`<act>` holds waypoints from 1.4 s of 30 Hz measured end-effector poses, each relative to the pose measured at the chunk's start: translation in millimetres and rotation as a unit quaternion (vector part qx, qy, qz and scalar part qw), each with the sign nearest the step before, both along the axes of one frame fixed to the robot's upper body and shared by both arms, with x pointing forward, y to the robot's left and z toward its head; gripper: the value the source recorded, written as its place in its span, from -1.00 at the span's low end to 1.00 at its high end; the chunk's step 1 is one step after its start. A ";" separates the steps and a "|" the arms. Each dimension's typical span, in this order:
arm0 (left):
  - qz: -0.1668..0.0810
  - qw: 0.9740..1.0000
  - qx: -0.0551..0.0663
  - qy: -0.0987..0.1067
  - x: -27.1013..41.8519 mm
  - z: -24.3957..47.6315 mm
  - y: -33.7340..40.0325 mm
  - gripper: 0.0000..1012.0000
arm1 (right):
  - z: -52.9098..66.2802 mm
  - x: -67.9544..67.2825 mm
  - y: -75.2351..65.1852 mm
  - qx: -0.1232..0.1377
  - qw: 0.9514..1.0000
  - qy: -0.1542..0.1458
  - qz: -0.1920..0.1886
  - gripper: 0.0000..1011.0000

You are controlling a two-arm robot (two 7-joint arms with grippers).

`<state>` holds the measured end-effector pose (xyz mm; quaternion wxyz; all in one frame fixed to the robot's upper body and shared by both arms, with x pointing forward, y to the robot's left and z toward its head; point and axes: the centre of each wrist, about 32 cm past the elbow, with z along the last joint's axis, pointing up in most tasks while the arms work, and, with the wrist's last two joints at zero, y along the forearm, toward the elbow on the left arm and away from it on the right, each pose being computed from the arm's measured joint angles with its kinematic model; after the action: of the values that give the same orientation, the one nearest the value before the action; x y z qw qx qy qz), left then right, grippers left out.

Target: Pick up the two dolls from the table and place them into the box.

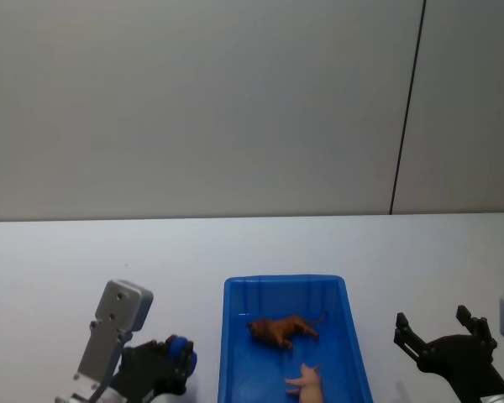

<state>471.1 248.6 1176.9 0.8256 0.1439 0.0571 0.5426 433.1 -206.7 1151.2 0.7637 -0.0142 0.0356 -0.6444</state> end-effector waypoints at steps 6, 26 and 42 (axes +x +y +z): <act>-0.027 0.999 -0.008 -0.036 3.7 13.5 -2.9 -0.63 | 0.0 0.0 0.0 0.000 1.000 0.000 0.000 0.98; -0.157 0.980 -0.047 -0.113 26.1 47.2 -21.3 -0.35 | 0.0 0.0 0.0 0.000 1.000 0.000 0.000 0.98; -0.269 0.950 -0.084 -0.131 54.4 56.5 -46.2 0.68 | 0.0 0.0 0.0 0.000 1.000 0.000 0.000 0.98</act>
<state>525.4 202.4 1233.3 0.9504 0.0117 -0.0467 0.3074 433.1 -206.7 1151.2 0.7637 -0.0142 0.0355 -0.6445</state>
